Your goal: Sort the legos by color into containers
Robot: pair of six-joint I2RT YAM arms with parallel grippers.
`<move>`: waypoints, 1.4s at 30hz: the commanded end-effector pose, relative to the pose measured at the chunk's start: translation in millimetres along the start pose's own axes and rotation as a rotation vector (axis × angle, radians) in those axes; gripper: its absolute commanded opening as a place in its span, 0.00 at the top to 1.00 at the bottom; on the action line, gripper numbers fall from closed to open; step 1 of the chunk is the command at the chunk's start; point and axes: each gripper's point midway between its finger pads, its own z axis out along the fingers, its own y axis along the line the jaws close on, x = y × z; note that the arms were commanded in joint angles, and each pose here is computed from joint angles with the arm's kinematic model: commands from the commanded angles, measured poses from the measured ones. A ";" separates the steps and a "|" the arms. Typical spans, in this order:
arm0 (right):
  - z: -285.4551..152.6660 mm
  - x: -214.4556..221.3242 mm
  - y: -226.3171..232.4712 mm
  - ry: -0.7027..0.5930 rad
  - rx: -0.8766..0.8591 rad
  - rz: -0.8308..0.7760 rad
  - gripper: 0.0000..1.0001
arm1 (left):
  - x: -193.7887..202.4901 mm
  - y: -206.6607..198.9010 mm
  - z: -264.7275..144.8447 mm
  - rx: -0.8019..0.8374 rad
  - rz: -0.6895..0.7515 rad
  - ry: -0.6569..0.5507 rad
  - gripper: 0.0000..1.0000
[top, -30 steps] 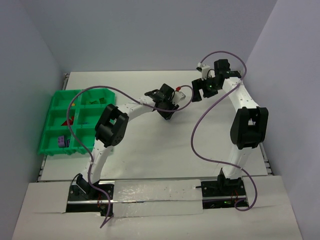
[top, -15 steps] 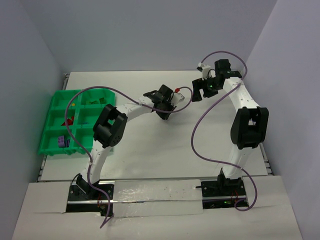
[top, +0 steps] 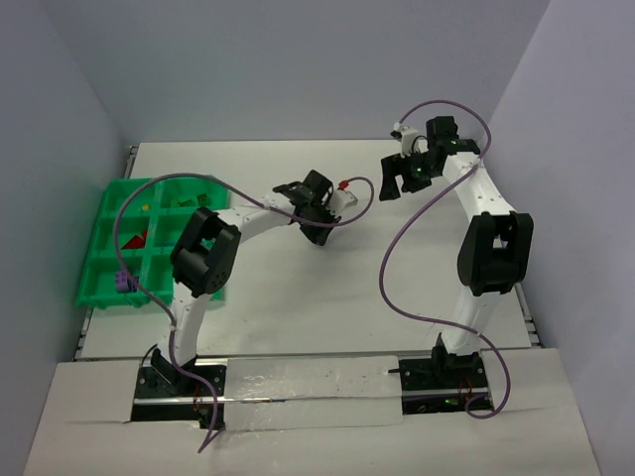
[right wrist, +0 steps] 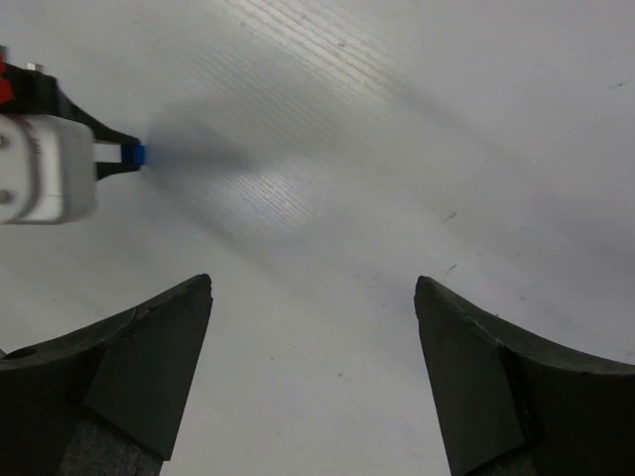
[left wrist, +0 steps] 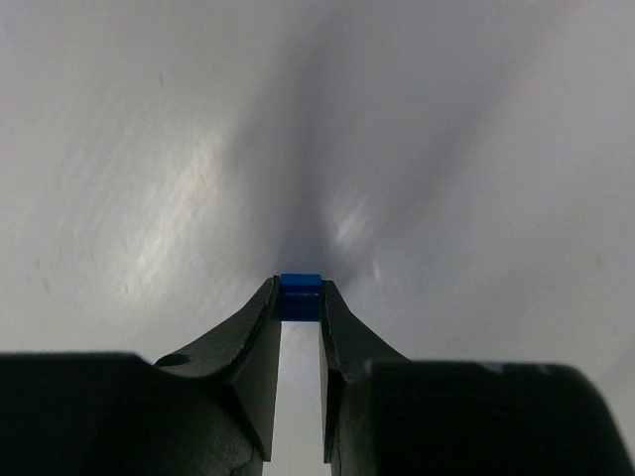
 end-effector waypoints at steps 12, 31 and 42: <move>-2.8 -7.5 22.1 -0.059 -0.058 -0.009 0.11 | 38.5 32.5 -223.6 0.092 -0.103 -0.280 1.00; 19.1 -4.4 44.8 -0.020 -0.095 -0.063 0.10 | 246.6 78.7 -263.7 -0.157 -0.439 -0.019 0.99; 18.4 -0.8 44.7 -0.001 -0.079 -0.094 0.10 | 276.5 101.8 -250.8 -0.237 -0.485 0.021 0.88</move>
